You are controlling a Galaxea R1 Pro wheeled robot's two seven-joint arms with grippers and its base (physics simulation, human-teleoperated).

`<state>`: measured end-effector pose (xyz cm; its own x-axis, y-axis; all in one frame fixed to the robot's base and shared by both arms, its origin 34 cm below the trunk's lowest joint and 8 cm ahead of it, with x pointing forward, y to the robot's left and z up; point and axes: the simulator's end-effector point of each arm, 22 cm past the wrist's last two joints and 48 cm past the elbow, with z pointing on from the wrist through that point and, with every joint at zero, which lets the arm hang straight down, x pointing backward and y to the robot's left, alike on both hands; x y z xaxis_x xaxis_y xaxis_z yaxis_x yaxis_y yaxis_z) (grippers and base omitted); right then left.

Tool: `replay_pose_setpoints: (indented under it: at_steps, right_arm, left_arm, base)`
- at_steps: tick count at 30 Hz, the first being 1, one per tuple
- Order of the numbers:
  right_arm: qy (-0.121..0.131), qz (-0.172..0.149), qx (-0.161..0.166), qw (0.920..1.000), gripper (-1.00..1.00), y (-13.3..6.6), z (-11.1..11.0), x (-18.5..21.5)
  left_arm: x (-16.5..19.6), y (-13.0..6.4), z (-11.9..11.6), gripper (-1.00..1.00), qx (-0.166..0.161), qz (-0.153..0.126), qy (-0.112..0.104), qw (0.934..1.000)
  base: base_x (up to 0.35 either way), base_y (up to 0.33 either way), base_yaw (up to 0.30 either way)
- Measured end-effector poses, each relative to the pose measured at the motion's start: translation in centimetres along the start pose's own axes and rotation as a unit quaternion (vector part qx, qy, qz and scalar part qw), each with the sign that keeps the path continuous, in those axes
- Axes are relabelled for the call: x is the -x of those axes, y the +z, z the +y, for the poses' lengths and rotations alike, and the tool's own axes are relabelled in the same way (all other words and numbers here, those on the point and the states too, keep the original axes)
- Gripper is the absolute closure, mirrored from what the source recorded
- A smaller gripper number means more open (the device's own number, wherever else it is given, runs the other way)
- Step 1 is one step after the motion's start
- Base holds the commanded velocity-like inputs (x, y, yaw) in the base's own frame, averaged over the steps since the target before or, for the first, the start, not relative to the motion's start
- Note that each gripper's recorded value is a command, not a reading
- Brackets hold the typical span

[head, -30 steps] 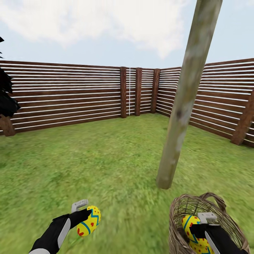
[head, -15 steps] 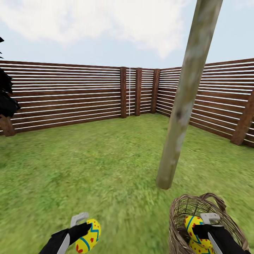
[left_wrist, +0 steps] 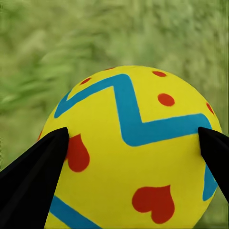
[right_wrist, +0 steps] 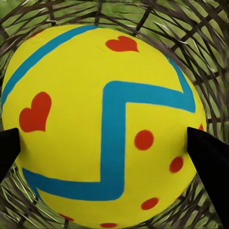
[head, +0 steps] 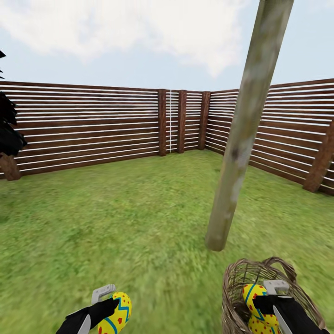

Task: Take the three Easter eggs out of the wicker basket on the lawn in the garden, then place them on the lawn next to a single tree (choose any tree) so that all three eggs are next to the same tree and none are left in the basket.

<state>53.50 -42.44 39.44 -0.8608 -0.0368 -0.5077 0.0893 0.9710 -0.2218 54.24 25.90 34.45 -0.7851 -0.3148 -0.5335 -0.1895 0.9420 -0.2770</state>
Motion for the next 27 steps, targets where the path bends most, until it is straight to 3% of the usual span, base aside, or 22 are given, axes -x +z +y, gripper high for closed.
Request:
replay_pose_setpoints:
  at_steps: [27]
  right_arm:
    - [0.002, 0.002, -0.002, 1.0000, 1.00, -4.2, -1.4, 4.0]
  left_arm:
    - [4.1, -3.9, -2.0, 1.00, 0.000, 0.001, 0.002, 1.0000]
  base:
    - [0.000, 0.000, 0.000]
